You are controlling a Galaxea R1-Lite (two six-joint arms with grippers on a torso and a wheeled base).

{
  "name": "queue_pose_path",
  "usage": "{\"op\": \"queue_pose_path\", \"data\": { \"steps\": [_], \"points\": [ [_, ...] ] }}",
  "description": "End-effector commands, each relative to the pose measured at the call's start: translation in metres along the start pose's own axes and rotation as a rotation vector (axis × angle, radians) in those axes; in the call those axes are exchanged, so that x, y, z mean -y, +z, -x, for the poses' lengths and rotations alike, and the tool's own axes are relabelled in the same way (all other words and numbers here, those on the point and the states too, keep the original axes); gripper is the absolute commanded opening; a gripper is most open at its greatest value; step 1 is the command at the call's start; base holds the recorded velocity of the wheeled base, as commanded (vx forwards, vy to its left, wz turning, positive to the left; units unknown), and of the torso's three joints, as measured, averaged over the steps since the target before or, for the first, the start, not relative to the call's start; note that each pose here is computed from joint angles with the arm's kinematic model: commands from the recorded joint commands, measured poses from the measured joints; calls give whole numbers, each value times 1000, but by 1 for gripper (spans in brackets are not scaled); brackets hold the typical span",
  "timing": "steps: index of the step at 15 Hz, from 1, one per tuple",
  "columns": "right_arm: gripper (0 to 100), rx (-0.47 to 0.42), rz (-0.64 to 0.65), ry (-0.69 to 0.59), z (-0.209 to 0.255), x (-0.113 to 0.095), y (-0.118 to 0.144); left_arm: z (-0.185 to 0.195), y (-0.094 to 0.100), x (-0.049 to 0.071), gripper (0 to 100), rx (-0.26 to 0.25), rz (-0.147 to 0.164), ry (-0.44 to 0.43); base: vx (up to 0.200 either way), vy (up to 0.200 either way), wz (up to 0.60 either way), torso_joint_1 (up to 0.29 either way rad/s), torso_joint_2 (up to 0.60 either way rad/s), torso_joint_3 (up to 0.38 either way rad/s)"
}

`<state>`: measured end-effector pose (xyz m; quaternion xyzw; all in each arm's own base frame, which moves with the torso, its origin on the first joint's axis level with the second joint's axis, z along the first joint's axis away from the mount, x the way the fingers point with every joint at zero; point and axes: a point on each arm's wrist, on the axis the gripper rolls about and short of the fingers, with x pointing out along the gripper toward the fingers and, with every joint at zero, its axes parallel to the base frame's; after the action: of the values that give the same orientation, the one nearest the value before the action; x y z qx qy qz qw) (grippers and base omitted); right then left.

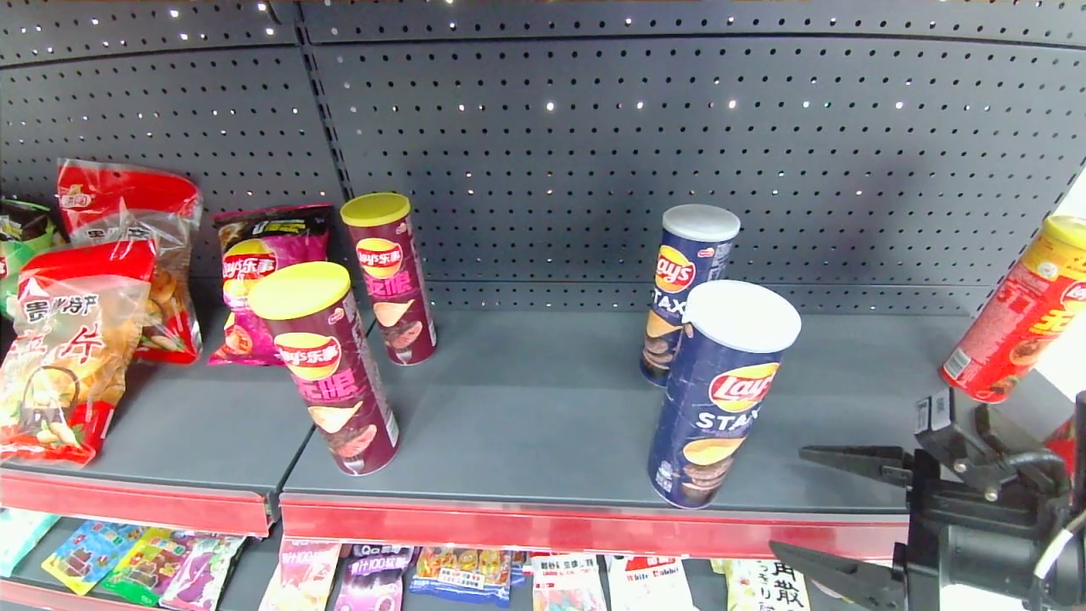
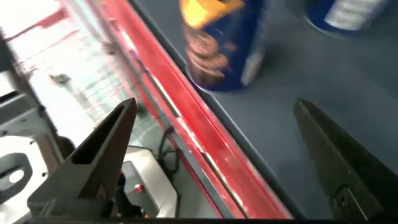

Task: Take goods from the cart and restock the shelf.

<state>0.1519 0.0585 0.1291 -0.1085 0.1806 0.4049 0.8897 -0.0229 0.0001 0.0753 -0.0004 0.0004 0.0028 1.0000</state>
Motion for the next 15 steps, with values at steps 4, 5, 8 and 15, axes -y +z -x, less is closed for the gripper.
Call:
{"op": "queue_pose_path", "data": {
  "steps": [4,5,8,15],
  "points": [
    [100,19,17,-189,10,1,9,0,0,0,100,-1,1,1,0,0,0,0,0,0],
    [100,11,8,-228,9,3,11,0,0,0,100,-1,1,1,0,0,0,0,0,0],
    [100,-22,-3,-302,4,9,9,0,0,0,100,-1,1,1,0,0,0,0,0,0],
    [100,-108,-10,-376,-9,19,-1,0,0,0,100,-1,-1,1,0,0,0,0,0,0]
  ]
}}
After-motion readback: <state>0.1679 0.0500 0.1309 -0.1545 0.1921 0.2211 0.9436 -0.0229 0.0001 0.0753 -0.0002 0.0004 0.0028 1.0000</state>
